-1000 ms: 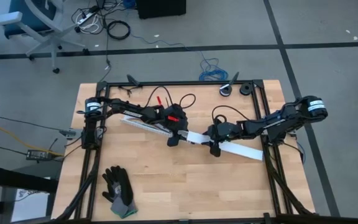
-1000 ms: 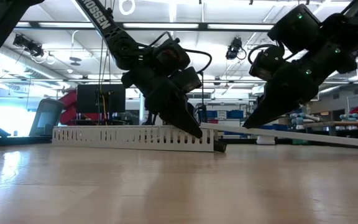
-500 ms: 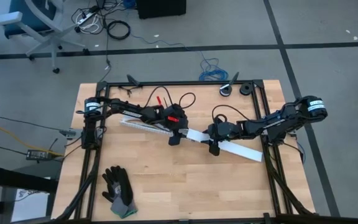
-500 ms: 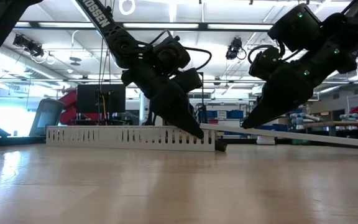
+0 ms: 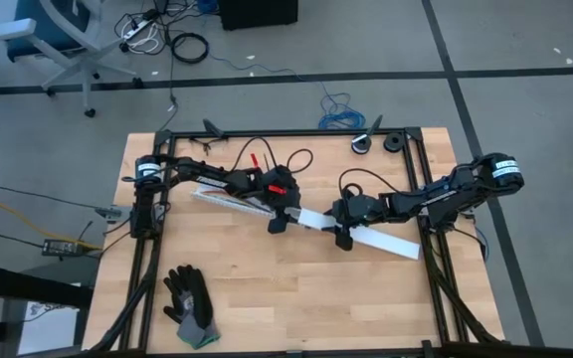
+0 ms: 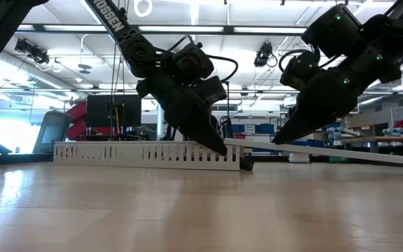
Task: Ziptie cables
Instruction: Close the white cable duct with the cover
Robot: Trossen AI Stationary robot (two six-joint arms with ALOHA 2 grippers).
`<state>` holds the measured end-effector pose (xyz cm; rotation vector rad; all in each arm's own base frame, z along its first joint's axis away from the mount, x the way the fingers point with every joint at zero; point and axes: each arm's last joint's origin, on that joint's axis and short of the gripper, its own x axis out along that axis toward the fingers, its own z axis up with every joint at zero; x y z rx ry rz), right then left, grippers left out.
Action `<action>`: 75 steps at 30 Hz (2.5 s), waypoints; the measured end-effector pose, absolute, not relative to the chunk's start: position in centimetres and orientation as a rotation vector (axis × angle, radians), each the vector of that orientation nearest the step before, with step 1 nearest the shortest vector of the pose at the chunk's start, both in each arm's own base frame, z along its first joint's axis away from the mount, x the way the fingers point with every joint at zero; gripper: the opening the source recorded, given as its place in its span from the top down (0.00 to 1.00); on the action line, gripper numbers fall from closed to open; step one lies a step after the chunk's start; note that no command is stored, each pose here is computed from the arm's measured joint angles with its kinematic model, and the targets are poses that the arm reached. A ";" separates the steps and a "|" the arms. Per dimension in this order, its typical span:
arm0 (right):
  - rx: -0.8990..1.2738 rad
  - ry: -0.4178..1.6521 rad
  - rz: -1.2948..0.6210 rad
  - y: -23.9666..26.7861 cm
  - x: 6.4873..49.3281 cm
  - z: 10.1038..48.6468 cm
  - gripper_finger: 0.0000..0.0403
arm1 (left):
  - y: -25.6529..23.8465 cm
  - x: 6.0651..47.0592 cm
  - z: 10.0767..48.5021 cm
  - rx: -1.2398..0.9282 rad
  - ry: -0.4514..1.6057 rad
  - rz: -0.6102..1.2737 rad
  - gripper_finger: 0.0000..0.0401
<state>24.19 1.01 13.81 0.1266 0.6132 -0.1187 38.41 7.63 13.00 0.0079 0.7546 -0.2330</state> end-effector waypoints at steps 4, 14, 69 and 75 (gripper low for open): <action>0.131 0.614 -0.105 1.1 24.2 13.8 0.43 | 7.6 38.4 13.0 0.006 0.754 -0.238 0.46; 0.131 0.614 -0.106 1.0 24.2 13.8 0.43 | 7.6 38.4 12.9 0.003 0.753 -0.237 0.43; 0.069 0.530 -0.175 1.7 23.7 16.1 0.99 | 7.4 36.7 15.8 0.045 0.828 -0.223 0.20; 0.091 0.489 -0.155 2.1 24.5 17.4 1.00 | 7.4 36.6 15.7 0.052 0.842 -0.222 0.20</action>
